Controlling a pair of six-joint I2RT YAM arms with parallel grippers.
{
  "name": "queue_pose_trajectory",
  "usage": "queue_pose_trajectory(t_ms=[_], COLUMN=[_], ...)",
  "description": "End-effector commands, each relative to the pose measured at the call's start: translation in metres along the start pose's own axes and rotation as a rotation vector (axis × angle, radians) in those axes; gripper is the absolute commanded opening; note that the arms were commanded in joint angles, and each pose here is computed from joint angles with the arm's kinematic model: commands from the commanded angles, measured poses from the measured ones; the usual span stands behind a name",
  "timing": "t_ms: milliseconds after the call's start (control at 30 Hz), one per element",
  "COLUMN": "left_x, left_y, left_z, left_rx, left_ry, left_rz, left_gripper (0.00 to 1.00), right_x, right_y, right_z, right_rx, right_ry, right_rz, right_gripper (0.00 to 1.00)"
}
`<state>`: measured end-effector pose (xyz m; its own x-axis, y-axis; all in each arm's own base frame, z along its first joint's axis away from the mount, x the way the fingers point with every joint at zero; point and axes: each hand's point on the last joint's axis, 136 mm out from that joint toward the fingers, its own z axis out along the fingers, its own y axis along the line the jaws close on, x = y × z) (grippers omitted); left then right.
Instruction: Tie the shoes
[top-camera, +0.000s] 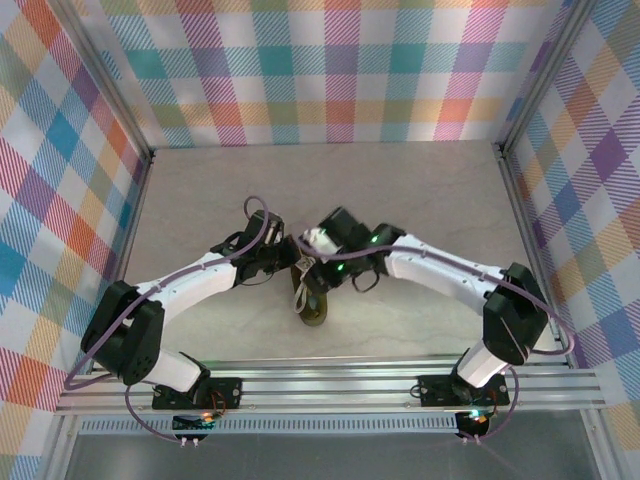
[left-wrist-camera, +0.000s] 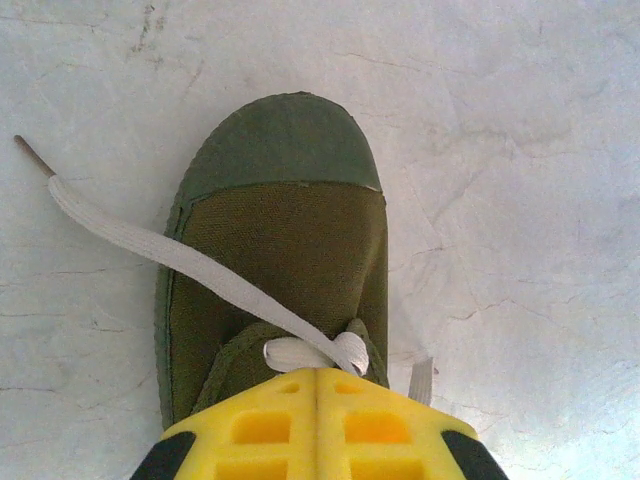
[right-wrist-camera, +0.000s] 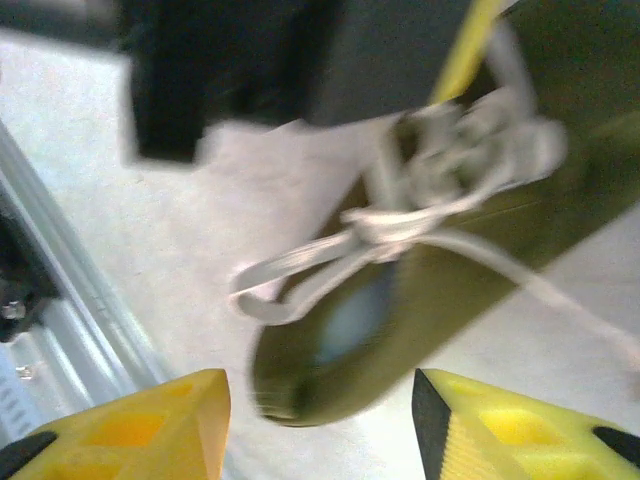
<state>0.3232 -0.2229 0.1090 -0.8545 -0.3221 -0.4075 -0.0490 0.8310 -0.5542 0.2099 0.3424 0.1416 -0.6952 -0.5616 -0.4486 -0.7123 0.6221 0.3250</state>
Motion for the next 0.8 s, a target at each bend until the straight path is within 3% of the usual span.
queue_pose_trajectory(t_ms=[0,167,500,700,767], left_x=[0.000,0.003,0.006,0.003,0.003], left_y=[-0.003,-0.005,-0.002,0.001,0.002], left_z=[0.000,0.003,0.010,0.011,0.011], left_rx=[-0.004,0.010,0.044,0.052,0.058], left_ry=[0.025,0.052,0.092,0.083,0.081], left_rz=[-0.001,-0.008,-0.067,-0.091,-0.101], left_gripper=[0.00,0.00,0.00,0.00,0.00], right_x=[0.002,0.008,0.014,0.024,0.028], right_y=[0.003,0.004,0.009,-0.001,-0.004], right_z=[0.018,0.041,0.067,0.077,0.080], right_rx=[0.063,0.095,0.114,0.164,0.177], right_ry=[-0.021,-0.012,0.034,0.058,0.071], right_rz=[0.219,0.310,0.329,0.335,0.332], right_gripper=[0.55,0.59,0.61,0.56,0.50])
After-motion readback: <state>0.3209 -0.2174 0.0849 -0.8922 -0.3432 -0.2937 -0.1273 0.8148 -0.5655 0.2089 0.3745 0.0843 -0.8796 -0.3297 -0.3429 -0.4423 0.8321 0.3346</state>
